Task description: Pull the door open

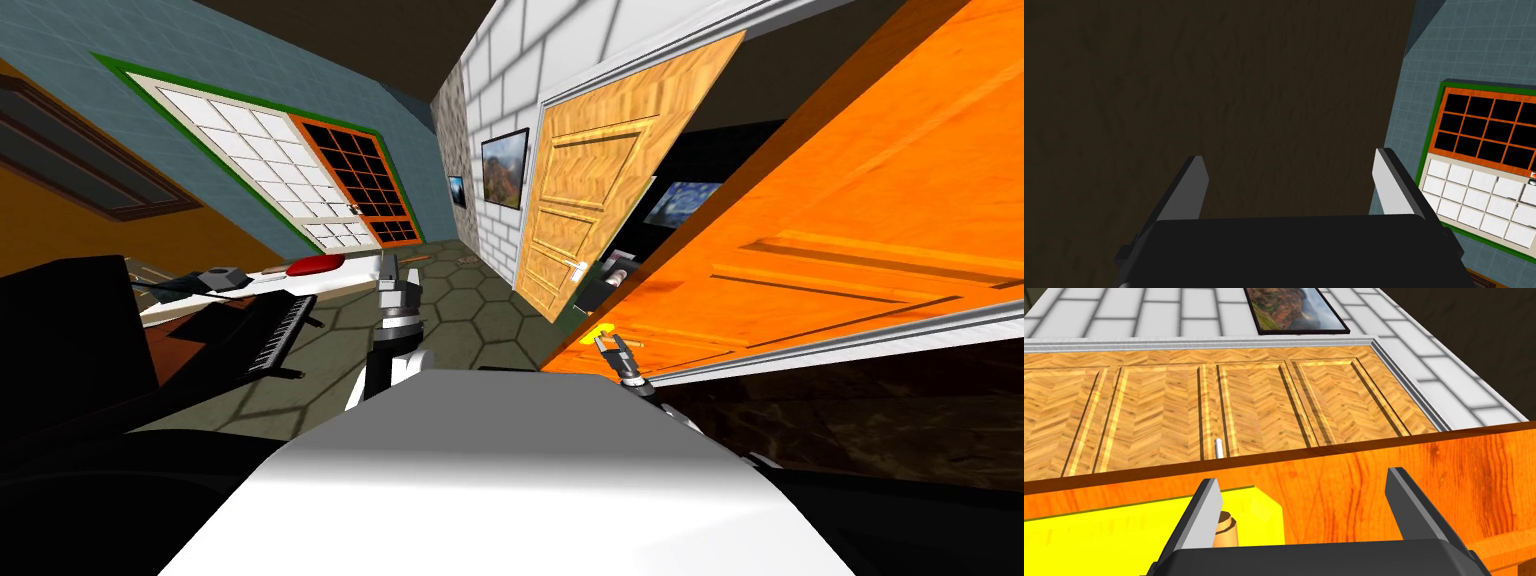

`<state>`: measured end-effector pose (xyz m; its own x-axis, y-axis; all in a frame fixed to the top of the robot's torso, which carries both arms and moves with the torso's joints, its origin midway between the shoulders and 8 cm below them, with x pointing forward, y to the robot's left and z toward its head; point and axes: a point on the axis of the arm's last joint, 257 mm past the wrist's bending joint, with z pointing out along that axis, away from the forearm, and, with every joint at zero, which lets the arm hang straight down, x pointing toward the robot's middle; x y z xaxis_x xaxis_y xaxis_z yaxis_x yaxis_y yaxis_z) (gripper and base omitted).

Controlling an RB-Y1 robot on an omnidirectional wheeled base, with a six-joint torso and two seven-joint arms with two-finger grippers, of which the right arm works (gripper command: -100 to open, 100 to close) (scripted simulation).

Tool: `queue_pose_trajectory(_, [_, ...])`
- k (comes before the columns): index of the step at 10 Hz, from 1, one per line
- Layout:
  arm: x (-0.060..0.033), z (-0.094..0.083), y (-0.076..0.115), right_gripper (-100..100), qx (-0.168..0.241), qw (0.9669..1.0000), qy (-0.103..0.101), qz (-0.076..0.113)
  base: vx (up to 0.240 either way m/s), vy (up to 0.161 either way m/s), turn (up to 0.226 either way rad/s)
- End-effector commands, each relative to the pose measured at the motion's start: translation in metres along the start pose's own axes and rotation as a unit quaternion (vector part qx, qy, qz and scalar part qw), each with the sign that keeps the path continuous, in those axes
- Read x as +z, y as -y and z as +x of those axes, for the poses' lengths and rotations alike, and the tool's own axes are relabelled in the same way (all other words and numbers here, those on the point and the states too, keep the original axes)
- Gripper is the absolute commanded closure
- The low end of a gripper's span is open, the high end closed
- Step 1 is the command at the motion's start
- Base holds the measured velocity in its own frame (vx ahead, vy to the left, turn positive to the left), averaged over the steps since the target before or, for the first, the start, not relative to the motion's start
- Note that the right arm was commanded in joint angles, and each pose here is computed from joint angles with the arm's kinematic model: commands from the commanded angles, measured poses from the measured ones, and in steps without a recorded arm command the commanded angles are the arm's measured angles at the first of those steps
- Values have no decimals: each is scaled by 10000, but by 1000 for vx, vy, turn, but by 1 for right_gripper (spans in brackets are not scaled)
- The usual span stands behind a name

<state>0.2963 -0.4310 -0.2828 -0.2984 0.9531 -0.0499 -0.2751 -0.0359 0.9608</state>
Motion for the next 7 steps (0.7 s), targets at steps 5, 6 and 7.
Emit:
queue_pose_trajectory(5, [-132, -200, 53, -100, -186, 9992, 219, 270, 4, -2, -5])
queue_pose_trajectory(6, [-132, -200, 53, -100, -186, 9992, 219, 270, 1, -1, -14])
queue_pose_trajectory(7, [-59, -62, 26, -100, -81, 9999, 146, 26, -10, 27, 293])
